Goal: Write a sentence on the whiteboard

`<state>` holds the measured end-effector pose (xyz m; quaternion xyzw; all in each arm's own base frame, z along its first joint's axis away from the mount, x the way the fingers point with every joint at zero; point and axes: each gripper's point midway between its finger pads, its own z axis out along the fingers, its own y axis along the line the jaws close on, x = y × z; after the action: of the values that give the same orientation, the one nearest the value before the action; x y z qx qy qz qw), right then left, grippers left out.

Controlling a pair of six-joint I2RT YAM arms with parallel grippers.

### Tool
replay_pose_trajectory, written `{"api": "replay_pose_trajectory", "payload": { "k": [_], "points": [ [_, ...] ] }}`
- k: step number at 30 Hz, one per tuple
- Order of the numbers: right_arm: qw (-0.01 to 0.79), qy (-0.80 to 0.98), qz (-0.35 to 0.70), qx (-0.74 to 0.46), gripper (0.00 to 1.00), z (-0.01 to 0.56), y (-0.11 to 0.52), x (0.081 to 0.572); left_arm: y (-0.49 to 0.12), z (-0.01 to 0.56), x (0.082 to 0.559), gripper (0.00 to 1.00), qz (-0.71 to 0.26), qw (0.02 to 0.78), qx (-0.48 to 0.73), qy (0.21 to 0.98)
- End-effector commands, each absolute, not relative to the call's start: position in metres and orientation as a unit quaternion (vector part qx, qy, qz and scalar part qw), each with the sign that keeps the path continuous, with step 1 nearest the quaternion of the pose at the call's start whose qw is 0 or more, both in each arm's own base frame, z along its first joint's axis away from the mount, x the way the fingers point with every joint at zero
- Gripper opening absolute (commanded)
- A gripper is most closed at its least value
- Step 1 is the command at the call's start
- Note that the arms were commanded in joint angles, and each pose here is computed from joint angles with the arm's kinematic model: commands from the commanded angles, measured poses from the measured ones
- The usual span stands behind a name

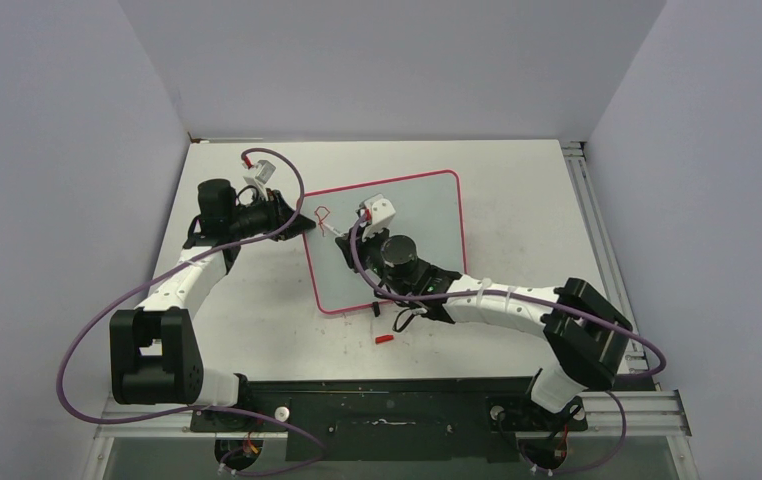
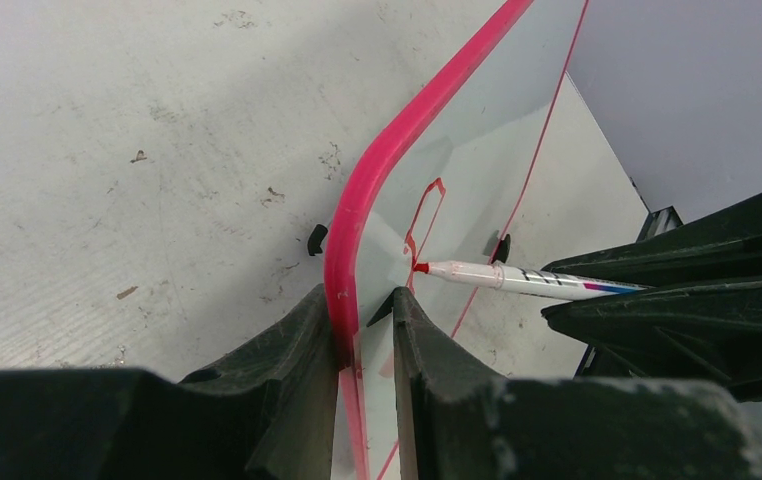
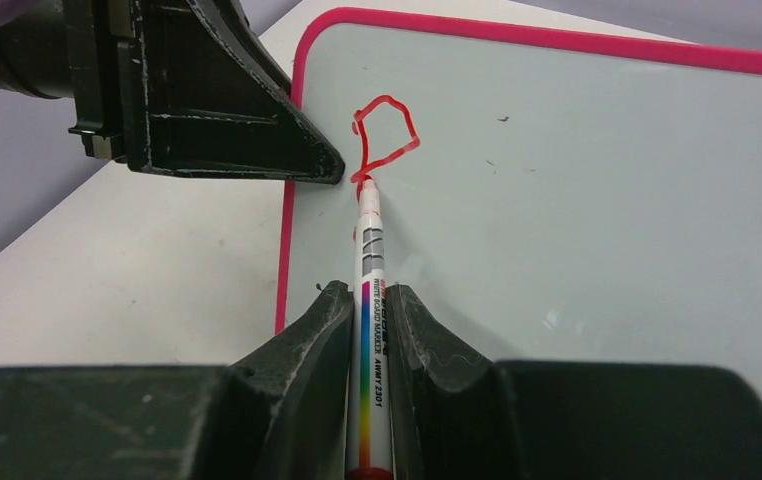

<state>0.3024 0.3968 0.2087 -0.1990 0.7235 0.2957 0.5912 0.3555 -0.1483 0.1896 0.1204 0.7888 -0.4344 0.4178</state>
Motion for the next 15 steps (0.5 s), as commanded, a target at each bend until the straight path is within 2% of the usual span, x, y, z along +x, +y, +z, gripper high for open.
{"api": "replay_pose_trajectory", "payload": {
  "k": [1,15],
  "points": [
    [0.624,0.714,0.275,-0.155,0.05,0.229,0.375,0.311,-0.154,0.208,0.356,0.16,-0.432,0.438,0.149,0.774],
    [0.613,0.728,0.264,-0.158,0.05,0.213,0.361,0.302,-0.154,0.209,0.355,0.16,-0.432,0.439,0.15,0.774]
  ]
}}
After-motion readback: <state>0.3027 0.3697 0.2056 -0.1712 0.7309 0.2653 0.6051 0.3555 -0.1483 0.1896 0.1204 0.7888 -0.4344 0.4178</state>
